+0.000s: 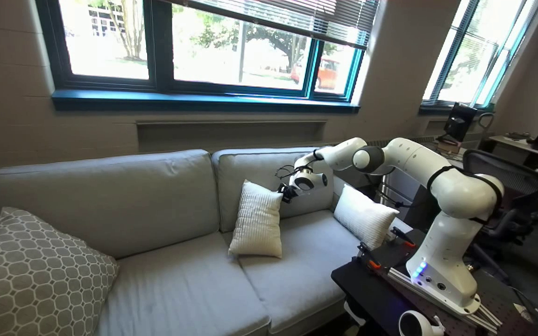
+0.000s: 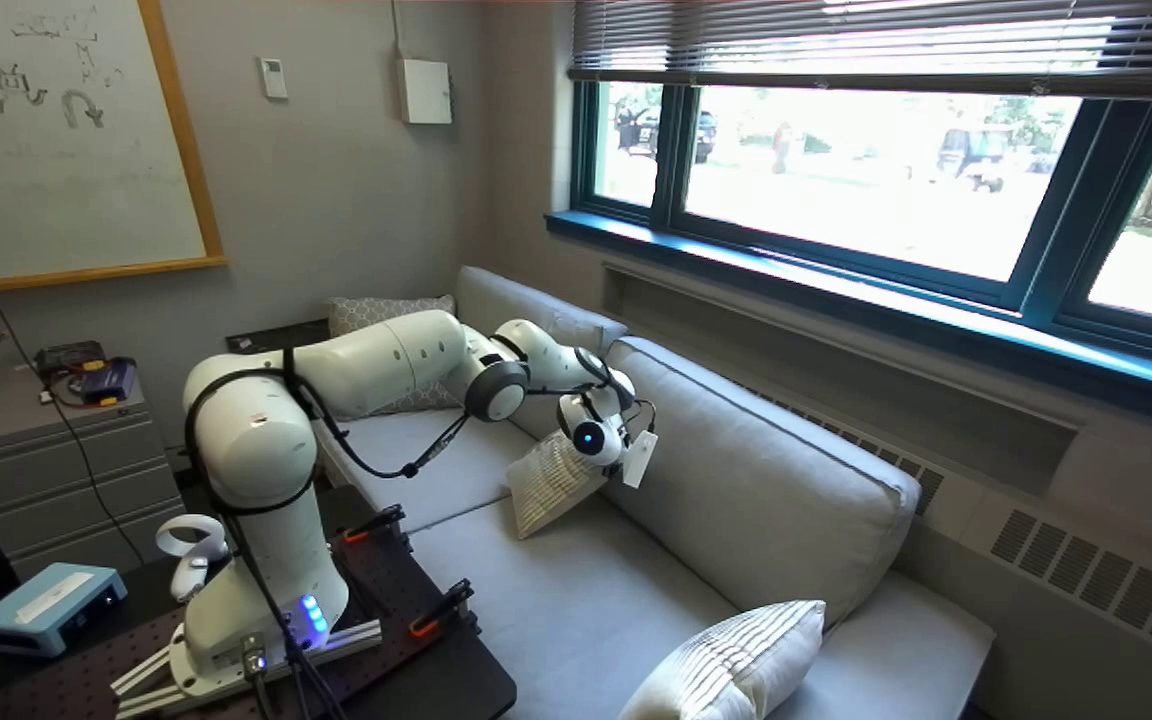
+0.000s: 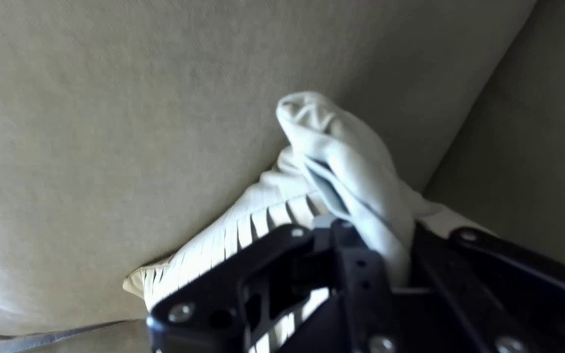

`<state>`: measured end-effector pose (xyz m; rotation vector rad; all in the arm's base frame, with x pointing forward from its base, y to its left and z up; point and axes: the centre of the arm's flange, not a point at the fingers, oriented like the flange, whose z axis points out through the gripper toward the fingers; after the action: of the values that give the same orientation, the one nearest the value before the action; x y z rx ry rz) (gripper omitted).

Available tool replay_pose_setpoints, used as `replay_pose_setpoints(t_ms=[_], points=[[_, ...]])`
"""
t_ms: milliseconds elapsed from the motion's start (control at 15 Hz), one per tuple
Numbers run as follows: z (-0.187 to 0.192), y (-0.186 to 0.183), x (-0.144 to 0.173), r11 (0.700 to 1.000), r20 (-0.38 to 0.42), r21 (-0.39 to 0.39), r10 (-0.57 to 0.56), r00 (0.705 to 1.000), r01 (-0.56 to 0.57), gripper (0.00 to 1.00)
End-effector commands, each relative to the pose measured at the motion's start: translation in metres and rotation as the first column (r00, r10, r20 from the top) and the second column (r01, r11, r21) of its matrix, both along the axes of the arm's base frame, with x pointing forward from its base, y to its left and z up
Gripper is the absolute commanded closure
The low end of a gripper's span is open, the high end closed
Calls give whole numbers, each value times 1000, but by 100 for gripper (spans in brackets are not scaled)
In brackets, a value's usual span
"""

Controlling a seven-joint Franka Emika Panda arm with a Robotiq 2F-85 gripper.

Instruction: Move the cushions to the right shoulder of the couch

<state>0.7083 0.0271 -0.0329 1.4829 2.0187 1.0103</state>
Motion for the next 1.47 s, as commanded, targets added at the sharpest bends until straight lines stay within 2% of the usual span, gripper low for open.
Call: replay_pose_setpoints(t_ms=[0, 200, 333, 533, 800, 1067, 1200, 1400], points=[[33, -47, -59, 984, 63, -19, -174, 983, 175, 92], [37, -79, -68, 956, 99, 1, -293, 951, 294, 92], [38, -107, -73, 926, 123, 4, -374, 919, 377, 92], [39, -157, -80, 875, 159, -16, -476, 865, 485, 92], [48, -240, -96, 795, 158, -42, -592, 790, 605, 92], [62, -316, -124, 683, 159, -64, -713, 683, 728, 92], [71, -348, -139, 611, 157, -73, -773, 614, 788, 92], [83, -383, -159, 488, 155, -87, -855, 495, 869, 92]])
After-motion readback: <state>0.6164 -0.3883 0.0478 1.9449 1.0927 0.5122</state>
